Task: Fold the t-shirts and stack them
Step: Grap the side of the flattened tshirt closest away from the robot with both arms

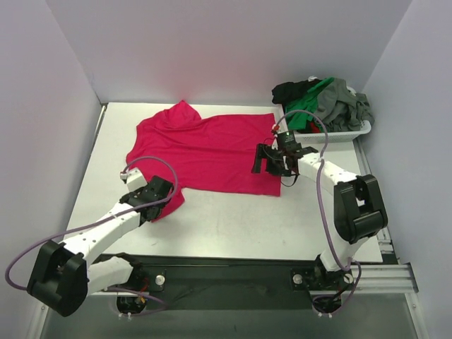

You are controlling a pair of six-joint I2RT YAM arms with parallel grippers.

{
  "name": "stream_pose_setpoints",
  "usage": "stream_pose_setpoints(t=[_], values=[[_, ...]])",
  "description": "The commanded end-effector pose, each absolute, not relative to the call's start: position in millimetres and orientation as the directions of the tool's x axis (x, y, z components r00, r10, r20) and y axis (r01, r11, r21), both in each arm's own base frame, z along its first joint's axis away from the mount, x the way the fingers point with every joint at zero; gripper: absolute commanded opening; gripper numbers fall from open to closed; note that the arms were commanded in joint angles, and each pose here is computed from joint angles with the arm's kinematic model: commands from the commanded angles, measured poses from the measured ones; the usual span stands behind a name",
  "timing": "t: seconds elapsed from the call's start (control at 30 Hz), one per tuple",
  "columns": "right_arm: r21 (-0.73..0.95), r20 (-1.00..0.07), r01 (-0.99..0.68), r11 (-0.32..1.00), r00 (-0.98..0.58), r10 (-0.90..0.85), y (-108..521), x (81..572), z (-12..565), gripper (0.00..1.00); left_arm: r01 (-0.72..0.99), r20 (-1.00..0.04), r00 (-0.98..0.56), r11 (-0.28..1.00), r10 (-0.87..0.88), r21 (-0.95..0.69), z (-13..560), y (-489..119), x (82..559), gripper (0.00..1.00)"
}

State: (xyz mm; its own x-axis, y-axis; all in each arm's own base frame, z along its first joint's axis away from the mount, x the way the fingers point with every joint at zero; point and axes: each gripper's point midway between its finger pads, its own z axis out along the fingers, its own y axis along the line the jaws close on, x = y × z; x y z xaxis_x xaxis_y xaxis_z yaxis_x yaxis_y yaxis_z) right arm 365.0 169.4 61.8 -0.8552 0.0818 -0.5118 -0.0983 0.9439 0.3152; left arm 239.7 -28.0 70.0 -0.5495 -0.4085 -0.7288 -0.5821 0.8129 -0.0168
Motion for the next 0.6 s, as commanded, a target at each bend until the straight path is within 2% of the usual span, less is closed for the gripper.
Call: stream_pose_setpoints(t=[0.0, 0.07, 0.2, 0.57], values=[[0.323, -0.535, -0.087, 0.942, -0.838, 0.106, 163, 367, 74, 0.88, -0.671, -0.688, -0.565, 0.739, -0.456, 0.060, 62, -18, 220, 0.63], [0.323, -0.531, -0.086, 0.942, -0.841, 0.106, 162, 367, 72, 0.88, -0.694, -0.670, -0.580, 0.711, -0.463, 0.110, 58, -18, 216, 0.58], [0.320, -0.527, -0.069, 0.945, -0.841, 0.117, 155, 368, 70, 0.88, -0.707, -0.657, -0.601, 0.685, -0.454, 0.173, 49, -14, 207, 0.58], [0.333, -0.516, -0.055, 0.941, -0.846, 0.133, 152, 373, 66, 0.88, -0.672, -0.624, -0.596, 0.739, -0.506, 0.043, 35, -30, 209, 0.55]])
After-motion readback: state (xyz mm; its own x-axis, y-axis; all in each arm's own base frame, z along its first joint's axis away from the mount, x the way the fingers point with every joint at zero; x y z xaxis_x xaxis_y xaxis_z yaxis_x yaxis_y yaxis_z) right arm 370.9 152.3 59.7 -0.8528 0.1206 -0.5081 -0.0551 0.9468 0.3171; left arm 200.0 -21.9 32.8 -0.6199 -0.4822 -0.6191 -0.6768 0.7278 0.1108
